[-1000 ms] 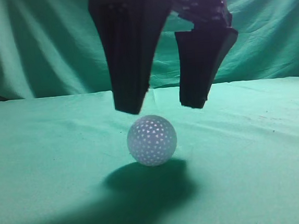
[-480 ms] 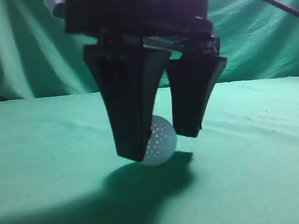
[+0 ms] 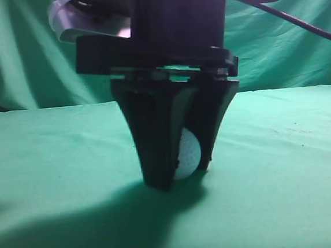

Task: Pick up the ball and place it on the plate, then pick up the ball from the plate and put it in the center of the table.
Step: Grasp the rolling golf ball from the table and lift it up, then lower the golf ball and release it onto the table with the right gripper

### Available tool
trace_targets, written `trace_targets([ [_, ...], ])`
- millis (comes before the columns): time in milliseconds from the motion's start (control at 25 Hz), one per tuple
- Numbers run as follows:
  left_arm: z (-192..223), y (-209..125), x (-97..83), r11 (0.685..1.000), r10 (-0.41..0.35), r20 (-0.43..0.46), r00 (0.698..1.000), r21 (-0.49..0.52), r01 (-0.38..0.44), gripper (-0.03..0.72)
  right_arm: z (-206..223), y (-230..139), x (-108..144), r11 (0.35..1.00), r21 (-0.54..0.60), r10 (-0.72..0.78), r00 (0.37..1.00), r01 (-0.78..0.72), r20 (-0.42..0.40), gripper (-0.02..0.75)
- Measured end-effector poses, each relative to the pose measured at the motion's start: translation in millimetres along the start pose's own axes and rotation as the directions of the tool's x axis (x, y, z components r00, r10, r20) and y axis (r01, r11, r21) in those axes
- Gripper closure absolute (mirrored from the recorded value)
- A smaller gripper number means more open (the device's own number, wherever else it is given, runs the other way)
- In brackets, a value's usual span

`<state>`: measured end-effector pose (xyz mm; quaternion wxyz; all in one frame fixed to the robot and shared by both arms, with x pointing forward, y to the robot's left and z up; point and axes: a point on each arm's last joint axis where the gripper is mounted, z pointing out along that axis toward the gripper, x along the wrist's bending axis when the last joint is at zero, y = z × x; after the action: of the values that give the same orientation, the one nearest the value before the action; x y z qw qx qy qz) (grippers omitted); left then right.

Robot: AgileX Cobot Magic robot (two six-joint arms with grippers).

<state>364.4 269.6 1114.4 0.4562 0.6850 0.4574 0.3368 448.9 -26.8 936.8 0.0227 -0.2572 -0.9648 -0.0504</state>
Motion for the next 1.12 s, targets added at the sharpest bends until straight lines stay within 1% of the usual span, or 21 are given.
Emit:
trace_targets([
  [40, 0, 0, 0.0, 1.000, 0.000, 0.000, 1.000, 0.000, 0.000, 0.688, 1, 0, 0, 1.000, 0.002, 0.000, 1.000, 0.000, 0.000, 0.388],
  [80, 0, 0, -0.1, 1.000, 0.000, 0.001, 1.000, 0.001, 0.000, 0.688, 0, 0, 0, 1.000, 0.002, 0.001, 1.000, -0.001, 0.000, 0.421],
  [240, 0, 0, -0.4, 1.000, 0.003, 0.003, 1.000, 0.002, -0.003, 0.688, -6, 6, 0, 1.000, 0.016, 0.000, 1.000, 0.000, -0.005, 0.414],
  [320, 0, 0, -0.4, 1.000, 0.003, 0.003, 1.000, 0.002, -0.003, 0.688, -19, 16, -1, 1.000, -0.003, -0.007, 1.000, 0.007, 0.007, 0.414],
  [400, 0, 0, -0.5, 1.000, 0.003, 0.005, 1.000, 0.004, -0.003, 0.688, -36, 28, -5, 0.999, -0.043, -0.001, 0.999, 0.003, 0.042, 0.414],
  [520, 0, -1, -0.5, 1.000, 0.004, 0.004, 1.000, 0.006, -0.004, 0.688, -70, 49, -12, 0.990, -0.138, 0.020, 0.991, -0.001, 0.133, 0.414],
  [600, 2, -4, -1.1, 1.000, 0.003, 0.008, 1.000, 0.014, -0.003, 0.688, -95, 63, -19, 0.977, -0.214, 0.050, 0.983, -0.011, 0.179, 0.414],
  [680, 6, -13, -2.9, 1.000, 0.001, 0.016, 1.000, 0.022, -0.002, 0.688, -114, 74, -28, 0.958, -0.282, 0.098, 0.977, -0.042, 0.188, 0.414],
  [760, 12, -26, -5.2, 0.999, -0.001, 0.026, 1.000, 0.040, 0.000, 0.688, -128, 82, -42, 0.938, -0.336, 0.153, 0.973, -0.087, 0.176, 0.414],
  [840, 17, -37, -7.1, 0.999, -0.012, 0.033, 0.999, 0.051, 0.011, 0.688, -130, 87, -60, 0.928, -0.350, 0.196, 0.966, -0.127, 0.170, 0.414],
  [920, 19, -40, -7.7, 0.999, -0.037, 0.033, 0.999, 0.041, 0.036, 0.688, -124, 91, -73, 0.926, -0.346, 0.220, 0.960, -0.150, 0.171, 0.414],
  [1120, 19, -38, -6.3, 0.999, -0.044, 0.017, 0.999, 0.012, 0.044, 0.688, -76, 105, -86, 0.944, -0.281, 0.225, 0.962, -0.174, 0.158, 0.414],
])
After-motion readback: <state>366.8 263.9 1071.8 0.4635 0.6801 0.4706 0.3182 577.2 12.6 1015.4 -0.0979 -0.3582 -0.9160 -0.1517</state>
